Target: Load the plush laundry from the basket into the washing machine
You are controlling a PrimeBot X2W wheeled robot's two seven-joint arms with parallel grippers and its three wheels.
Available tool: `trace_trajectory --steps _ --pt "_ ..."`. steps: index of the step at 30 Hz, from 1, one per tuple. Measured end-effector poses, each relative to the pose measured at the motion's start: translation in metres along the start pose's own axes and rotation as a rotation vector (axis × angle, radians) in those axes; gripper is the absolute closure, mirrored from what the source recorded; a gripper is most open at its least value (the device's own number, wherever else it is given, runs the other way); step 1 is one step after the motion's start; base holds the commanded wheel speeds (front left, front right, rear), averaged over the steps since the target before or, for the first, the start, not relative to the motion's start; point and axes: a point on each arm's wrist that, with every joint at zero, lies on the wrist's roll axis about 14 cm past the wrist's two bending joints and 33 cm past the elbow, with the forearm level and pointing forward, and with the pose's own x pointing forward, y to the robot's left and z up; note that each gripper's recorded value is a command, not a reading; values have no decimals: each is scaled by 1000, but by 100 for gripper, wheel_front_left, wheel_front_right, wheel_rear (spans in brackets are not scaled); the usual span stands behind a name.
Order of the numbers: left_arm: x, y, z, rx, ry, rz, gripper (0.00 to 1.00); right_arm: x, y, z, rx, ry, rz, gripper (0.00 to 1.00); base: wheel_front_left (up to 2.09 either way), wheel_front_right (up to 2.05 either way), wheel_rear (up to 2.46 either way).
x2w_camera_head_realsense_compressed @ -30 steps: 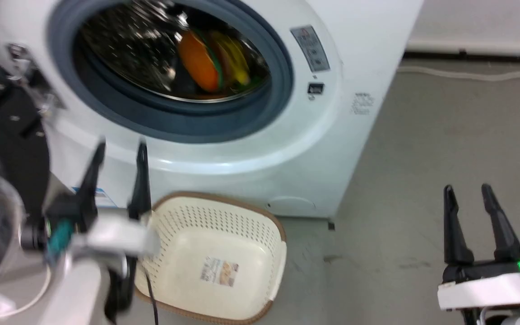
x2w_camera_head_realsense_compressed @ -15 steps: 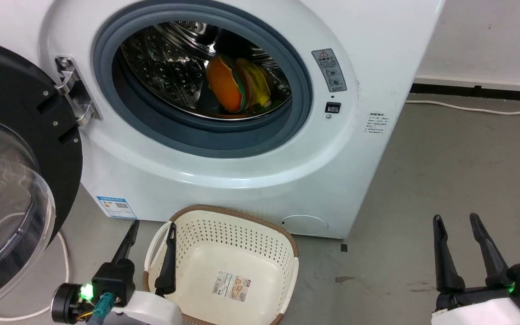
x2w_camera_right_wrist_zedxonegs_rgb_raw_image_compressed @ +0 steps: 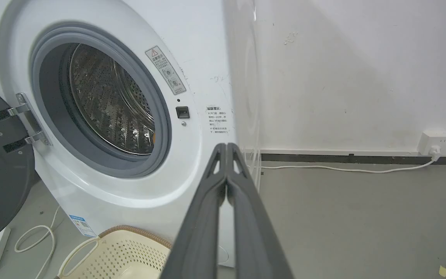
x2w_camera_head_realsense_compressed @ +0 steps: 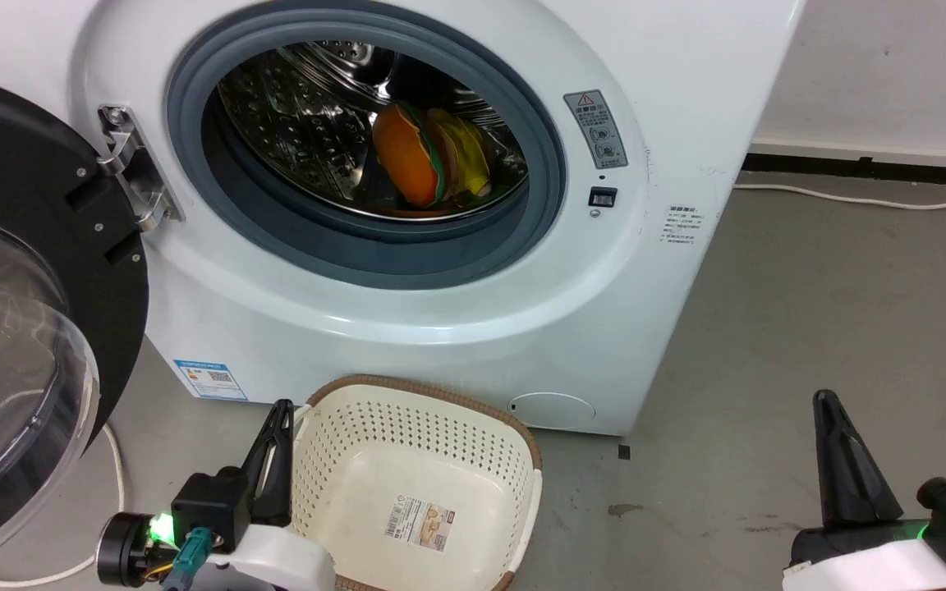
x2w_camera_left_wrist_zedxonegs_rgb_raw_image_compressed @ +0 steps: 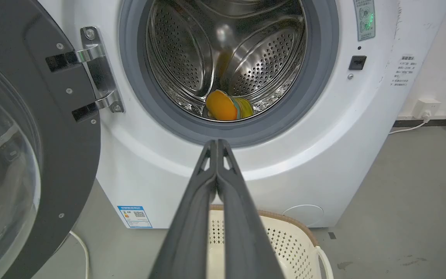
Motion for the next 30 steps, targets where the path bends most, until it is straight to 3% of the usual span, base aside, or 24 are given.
trace_trajectory --steps 30 --pt "2 3 13 3 -7 17 100 -1 6 -5 -40 56 23 100 0 0 0"
